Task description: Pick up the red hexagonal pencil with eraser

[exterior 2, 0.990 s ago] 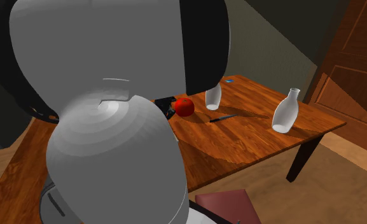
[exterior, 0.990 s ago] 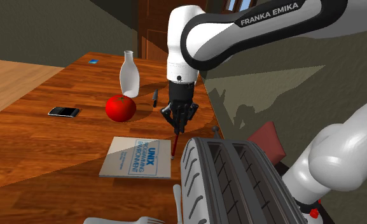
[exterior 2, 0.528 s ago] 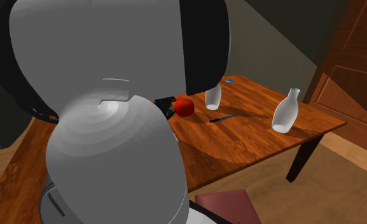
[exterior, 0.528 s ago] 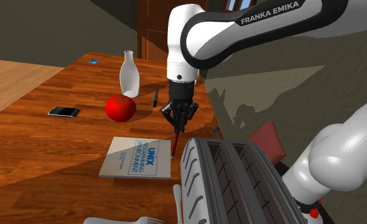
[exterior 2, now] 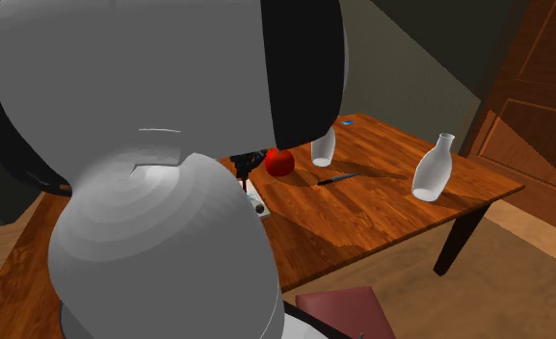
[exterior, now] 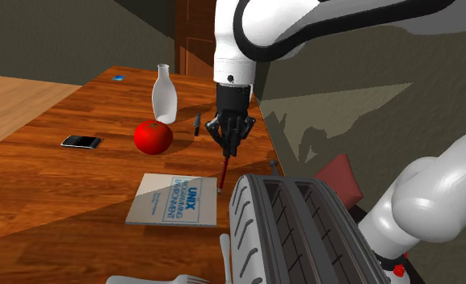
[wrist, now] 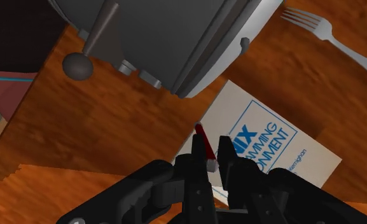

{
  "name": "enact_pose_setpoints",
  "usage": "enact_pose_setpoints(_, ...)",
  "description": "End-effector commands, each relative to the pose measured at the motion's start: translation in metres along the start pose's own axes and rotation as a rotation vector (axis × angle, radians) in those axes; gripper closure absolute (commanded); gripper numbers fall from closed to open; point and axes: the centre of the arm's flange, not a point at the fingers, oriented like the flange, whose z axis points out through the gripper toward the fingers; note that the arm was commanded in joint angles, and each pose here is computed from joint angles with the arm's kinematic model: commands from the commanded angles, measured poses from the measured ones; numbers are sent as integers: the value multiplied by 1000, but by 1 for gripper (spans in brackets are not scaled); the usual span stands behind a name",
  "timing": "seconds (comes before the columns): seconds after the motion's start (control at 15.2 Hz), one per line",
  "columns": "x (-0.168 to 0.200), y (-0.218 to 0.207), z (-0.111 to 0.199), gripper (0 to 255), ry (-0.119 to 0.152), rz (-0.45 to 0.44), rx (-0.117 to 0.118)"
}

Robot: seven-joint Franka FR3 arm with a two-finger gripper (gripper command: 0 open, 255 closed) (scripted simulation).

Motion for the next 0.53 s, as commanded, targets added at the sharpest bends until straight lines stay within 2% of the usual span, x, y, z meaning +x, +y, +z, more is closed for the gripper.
enact_pose_setpoints(0.0,-2,0,-10,255,0,0,0)
enact_pose_setpoints(0.33,-8,-1,-36,255,0,0,0)
enact_pose_setpoints(0.46,-8,-1,-37,255,0,0,0)
